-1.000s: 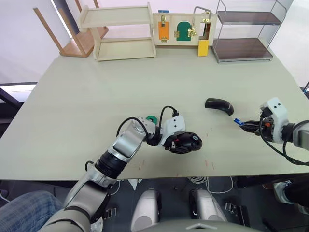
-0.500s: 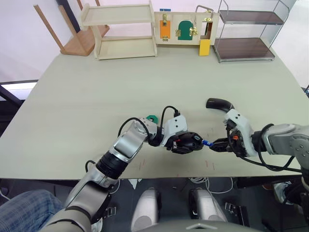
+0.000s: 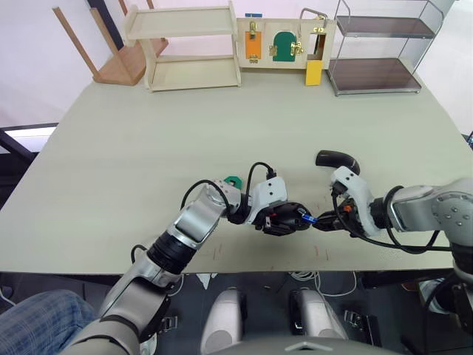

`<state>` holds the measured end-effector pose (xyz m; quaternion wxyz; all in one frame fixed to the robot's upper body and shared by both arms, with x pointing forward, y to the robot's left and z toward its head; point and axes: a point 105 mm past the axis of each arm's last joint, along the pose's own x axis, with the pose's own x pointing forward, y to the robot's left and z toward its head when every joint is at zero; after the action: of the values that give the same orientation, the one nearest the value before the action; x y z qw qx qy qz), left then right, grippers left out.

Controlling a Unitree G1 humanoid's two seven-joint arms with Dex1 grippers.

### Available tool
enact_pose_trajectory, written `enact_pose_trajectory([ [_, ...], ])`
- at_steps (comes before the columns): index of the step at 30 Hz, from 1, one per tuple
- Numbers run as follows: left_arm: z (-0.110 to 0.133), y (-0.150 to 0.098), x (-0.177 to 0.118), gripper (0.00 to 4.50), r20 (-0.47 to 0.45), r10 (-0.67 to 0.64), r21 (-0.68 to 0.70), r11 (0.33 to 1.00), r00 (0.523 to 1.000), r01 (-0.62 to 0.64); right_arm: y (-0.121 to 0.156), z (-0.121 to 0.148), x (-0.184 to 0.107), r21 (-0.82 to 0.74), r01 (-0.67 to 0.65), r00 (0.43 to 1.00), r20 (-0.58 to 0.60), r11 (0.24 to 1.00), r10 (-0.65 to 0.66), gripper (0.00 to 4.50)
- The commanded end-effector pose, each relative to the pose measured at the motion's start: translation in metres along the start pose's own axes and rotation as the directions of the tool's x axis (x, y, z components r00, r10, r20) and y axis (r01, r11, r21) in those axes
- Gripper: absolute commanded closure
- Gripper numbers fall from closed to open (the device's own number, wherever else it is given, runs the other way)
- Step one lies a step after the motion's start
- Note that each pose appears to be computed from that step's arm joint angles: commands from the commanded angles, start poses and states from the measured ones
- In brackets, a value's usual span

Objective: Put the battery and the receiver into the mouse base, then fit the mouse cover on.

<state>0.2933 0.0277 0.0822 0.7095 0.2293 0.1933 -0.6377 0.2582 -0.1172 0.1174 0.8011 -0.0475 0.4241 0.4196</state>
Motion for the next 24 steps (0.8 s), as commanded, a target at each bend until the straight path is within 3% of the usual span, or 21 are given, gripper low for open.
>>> enact_pose_trajectory([
  [1, -0.008, -0.007, 0.007, 1.51, -0.033, -0.026, -0.023, 0.999, 0.999, 0.025, 0.003, 0.004, 0.003, 0.0, -0.005, 1.0, -0.017, 1.0, 0.005, 4.4],
  [9, -0.009, -0.008, 0.009, 1.51, -0.031, -0.025, -0.025, 0.999, 0.999, 0.024, 0.002, 0.011, 0.019, 0.05, 0.011, 1.0, -0.026, 0.999, -0.01, 4.4],
  [10, -0.009, -0.008, 0.008, 1.51, -0.031, -0.023, -0.026, 0.999, 0.999, 0.022, 0.001, 0.012, 0.019, 0.056, 0.016, 1.0, -0.025, 0.998, -0.015, 3.57],
  [12, -0.009, -0.008, 0.008, 1.51, -0.031, -0.023, -0.029, 0.999, 0.999, 0.022, 0.002, 0.014, 0.018, 0.065, 0.004, 1.0, -0.018, 0.998, -0.003, 3.2],
  [18, -0.01, -0.009, 0.009, 1.51, -0.034, -0.023, -0.033, 0.999, 0.999, 0.022, 0.003, 0.019, 0.009, 0.055, -0.005, 1.0, 0.005, 0.998, 0.005, 1.23],
  [24, -0.011, -0.008, 0.008, 1.51, -0.037, -0.023, -0.033, 0.999, 0.999, 0.022, 0.004, 0.017, -0.008, -0.006, 0.005, 0.998, 0.056, 1.0, -0.004, 1.09],
])
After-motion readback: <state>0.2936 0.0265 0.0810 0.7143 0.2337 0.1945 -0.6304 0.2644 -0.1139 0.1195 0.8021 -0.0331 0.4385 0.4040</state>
